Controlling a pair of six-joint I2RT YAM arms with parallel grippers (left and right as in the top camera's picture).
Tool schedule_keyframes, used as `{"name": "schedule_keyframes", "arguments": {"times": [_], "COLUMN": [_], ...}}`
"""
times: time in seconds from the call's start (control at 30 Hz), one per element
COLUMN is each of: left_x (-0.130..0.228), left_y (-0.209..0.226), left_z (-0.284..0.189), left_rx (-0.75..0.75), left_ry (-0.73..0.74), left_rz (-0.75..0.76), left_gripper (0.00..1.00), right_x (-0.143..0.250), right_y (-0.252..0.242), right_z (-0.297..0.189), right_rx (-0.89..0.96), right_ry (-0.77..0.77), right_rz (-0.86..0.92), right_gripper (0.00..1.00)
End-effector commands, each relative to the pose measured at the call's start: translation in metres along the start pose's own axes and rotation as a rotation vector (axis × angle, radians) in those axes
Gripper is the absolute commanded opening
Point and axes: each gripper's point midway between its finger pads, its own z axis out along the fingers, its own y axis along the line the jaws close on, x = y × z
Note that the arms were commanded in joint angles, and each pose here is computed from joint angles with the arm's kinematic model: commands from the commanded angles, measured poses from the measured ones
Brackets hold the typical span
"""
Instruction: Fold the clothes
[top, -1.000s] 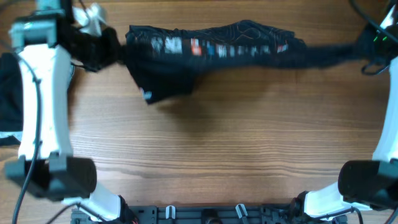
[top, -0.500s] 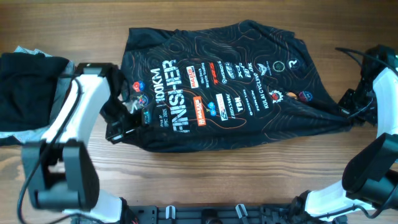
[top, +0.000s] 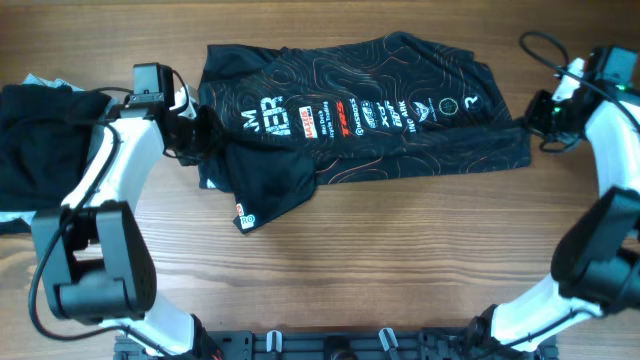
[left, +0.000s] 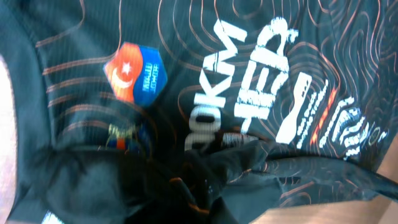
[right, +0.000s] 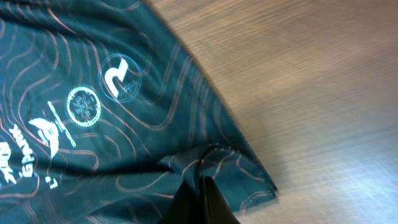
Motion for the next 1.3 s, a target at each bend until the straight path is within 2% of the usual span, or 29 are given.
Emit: {"name": "schedule_keyframes", "arguments": {"times": [0.0, 0.03, 0.07, 0.1, 0.2, 0.27, 0.4, 0.43, 0.47, 0.53, 0.63, 0.73, 0.87, 1.0, 1.03, 1.1, 1.13, 1.27], "left_x": [-0.013, -0.020, -0.023, -0.021, 0.010, 0.039, 0.073, 0.078, 0.084, 0.095, 0.116, 0.132, 0.146, 0.152, 0.151, 0.141, 0.136, 0.133], "left_y": [0.003, 0.002, 0.002, 0.005, 0.023, 0.026, 0.035, 0.032, 0.028, 0.026, 0.037, 0.045, 0.043, 0.030, 0.031, 0.043, 0.049, 0.056], "left_z": [0.014, 0.014, 0.013, 0.013, 0.012, 0.012, 0.014, 0.017, 0.019, 0.022, 0.024, 0.023, 0.021, 0.030, 0.031, 0.028, 0.026, 0.030], "left_rx": [0.010, 0.009, 0.009, 0.001, -0.067, -0.109, -0.292, -0.305, -0.306, -0.317, -0.350, -0.378, -0.402, -0.390, -0.410, -0.501, -0.541, -0.569], "left_ry": [-0.025, -0.054, -0.068, -0.057, 0.065, 0.169, 0.247, 0.254, 0.264, 0.289, 0.350, 0.400, 0.444, 0.426, 0.415, 0.367, 0.341, 0.308], "left_rz": [-0.017, -0.007, -0.002, -0.014, -0.076, -0.022, 0.087, 0.110, 0.129, 0.149, 0.144, 0.135, 0.158, 0.233, 0.249, 0.286, 0.290, 0.278], "left_gripper": [0.04, 0.17, 0.61, 0.78, 0.78, 0.74, 0.80, 0.80, 0.80, 0.80, 0.80, 0.80, 0.74, 0.62, 0.62, 0.72, 0.73, 0.73], "right_x": [-0.014, -0.025, -0.032, -0.030, 0.005, 0.037, 0.080, 0.087, 0.092, 0.100, 0.112, 0.112, 0.117, 0.119, 0.119, 0.119, 0.119, 0.119], "right_y": [0.023, 0.025, 0.023, 0.013, -0.033, -0.039, -0.029, -0.030, -0.032, -0.043, -0.071, -0.071, -0.072, -0.072, -0.072, -0.072, -0.072, -0.072], "right_z": [0.026, 0.025, 0.024, 0.024, 0.025, 0.037, 0.069, 0.073, 0.075, 0.072, 0.062, 0.061, 0.060, 0.059, 0.059, 0.059, 0.059, 0.060], "right_rx": [-0.097, -0.103, -0.093, -0.039, 0.214, 0.231, 0.117, 0.119, 0.124, 0.194, 0.368, 0.373, 0.376, 0.378, 0.377, 0.377, 0.377, 0.377], "right_ry": [-0.034, -0.081, -0.108, -0.101, 0.025, 0.114, 0.164, 0.171, 0.181, 0.203, 0.233, 0.235, 0.255, 0.262, 0.262, 0.262, 0.262, 0.261], "right_rz": [-0.018, -0.007, 0.004, 0.016, 0.059, 0.037, 0.025, 0.027, 0.029, 0.070, 0.138, 0.137, 0.136, 0.136, 0.136, 0.136, 0.136, 0.136], "right_gripper": [0.18, 0.52, 0.70, 0.74, 0.74, 0.70, 0.63, 0.57, 0.45, 0.04, 0.04, 0.06, 0.19, 0.20, 0.20, 0.20, 0.20, 0.20]}}
